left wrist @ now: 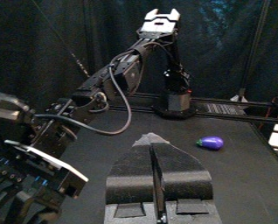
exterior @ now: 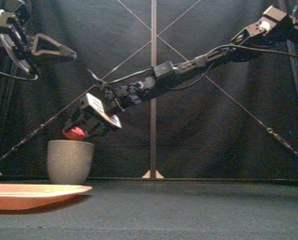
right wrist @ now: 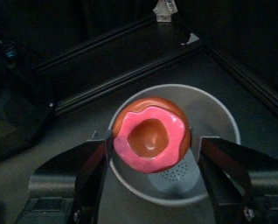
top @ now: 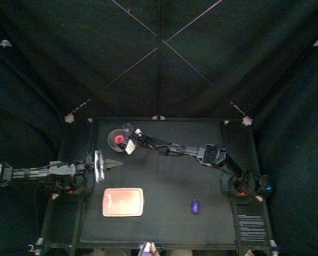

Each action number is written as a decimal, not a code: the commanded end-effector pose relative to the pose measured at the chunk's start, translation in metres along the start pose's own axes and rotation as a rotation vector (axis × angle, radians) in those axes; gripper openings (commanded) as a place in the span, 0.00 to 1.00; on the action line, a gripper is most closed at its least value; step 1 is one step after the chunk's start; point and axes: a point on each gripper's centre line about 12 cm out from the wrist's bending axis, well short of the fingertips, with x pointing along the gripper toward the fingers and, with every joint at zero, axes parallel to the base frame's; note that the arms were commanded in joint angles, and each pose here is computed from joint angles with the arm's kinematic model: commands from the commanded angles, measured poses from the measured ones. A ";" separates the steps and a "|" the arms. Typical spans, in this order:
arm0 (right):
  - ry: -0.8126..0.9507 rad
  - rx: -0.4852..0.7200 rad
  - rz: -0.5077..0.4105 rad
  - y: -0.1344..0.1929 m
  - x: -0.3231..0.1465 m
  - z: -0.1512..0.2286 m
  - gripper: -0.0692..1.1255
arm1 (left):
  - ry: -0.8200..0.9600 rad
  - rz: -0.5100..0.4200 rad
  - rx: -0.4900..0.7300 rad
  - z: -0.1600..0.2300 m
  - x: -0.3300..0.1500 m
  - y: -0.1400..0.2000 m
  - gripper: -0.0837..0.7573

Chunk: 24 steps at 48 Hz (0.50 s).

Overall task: Pick the donut then place it in the grey bowl
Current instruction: Place donut in the grey bowl

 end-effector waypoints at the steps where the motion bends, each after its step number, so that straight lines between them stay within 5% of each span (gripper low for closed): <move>1: -0.030 -0.004 0.012 0.005 -0.005 0.035 0.74 | -0.018 -0.001 0.009 0.006 0.002 0.000 0.10; 24: 0.061 -0.046 -0.017 -0.008 0.005 0.031 0.76 | -0.019 -0.019 0.040 0.005 0.002 -0.003 0.10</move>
